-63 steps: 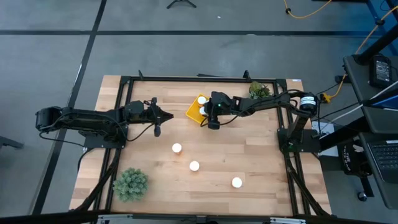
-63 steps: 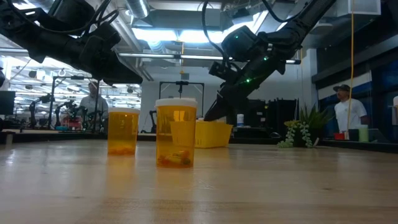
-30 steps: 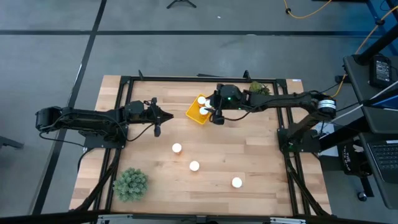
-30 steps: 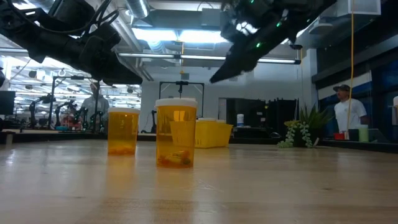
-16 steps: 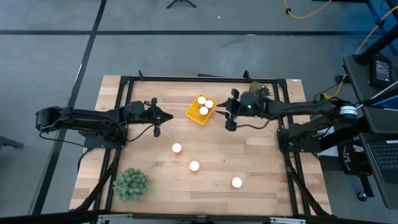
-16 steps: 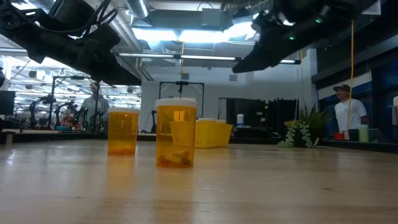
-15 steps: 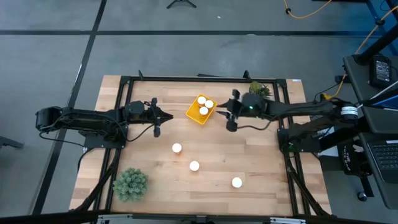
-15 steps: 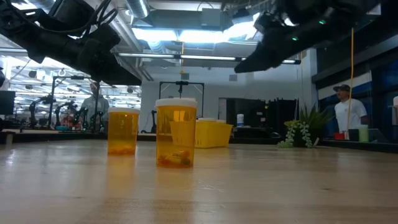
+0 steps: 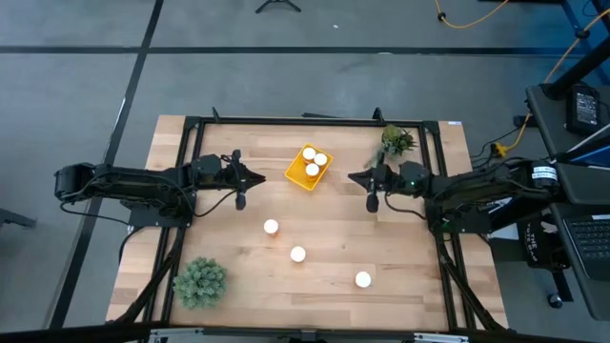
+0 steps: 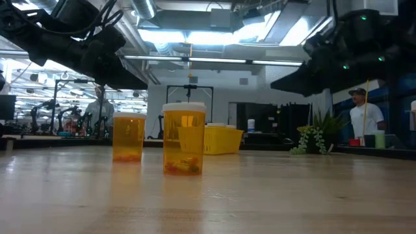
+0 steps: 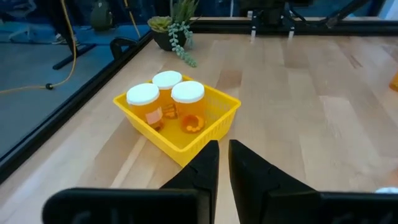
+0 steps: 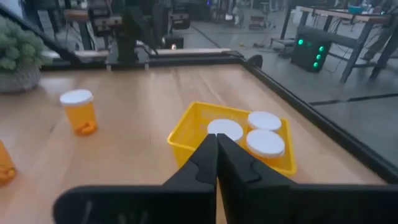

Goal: Pick and place pill bottles into a basket
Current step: Put the top pill bottle into the bin

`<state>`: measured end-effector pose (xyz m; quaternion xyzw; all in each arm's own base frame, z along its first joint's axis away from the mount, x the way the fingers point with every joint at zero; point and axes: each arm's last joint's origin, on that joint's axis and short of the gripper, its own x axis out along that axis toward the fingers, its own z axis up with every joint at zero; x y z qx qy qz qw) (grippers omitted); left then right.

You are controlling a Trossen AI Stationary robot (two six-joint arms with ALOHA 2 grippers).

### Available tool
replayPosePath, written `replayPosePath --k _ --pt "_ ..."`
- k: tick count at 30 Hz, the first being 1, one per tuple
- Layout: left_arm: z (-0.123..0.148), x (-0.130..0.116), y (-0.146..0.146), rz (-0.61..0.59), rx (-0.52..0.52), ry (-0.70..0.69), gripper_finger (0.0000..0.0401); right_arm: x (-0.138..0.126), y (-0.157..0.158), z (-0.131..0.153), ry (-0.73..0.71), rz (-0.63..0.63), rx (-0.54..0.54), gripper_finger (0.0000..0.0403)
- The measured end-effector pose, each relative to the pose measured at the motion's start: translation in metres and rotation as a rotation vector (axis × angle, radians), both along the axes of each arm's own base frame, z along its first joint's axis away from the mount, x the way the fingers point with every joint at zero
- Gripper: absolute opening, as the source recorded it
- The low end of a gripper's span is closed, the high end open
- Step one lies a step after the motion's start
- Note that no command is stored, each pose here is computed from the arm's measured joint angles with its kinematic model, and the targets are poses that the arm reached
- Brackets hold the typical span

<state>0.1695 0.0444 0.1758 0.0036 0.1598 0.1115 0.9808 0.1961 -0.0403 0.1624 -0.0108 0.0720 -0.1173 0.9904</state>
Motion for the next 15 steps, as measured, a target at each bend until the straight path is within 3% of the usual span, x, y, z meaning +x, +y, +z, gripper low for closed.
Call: replayPosePath --k 5,9,15 --pt "-0.003 0.000 -0.006 -0.157 0.053 0.041 0.0050 -0.007 0.001 -0.007 -0.027 -0.006 0.037 0.0027" --pt "-0.004 0.001 -0.015 -0.318 0.001 0.034 0.0080 -0.008 0.002 -0.009 -0.012 -0.007 0.052 0.0032" --pt "-0.004 0.002 -0.022 -0.314 -0.063 0.033 0.0148 -0.008 0.002 -0.009 -0.012 -0.008 0.055 0.0032"
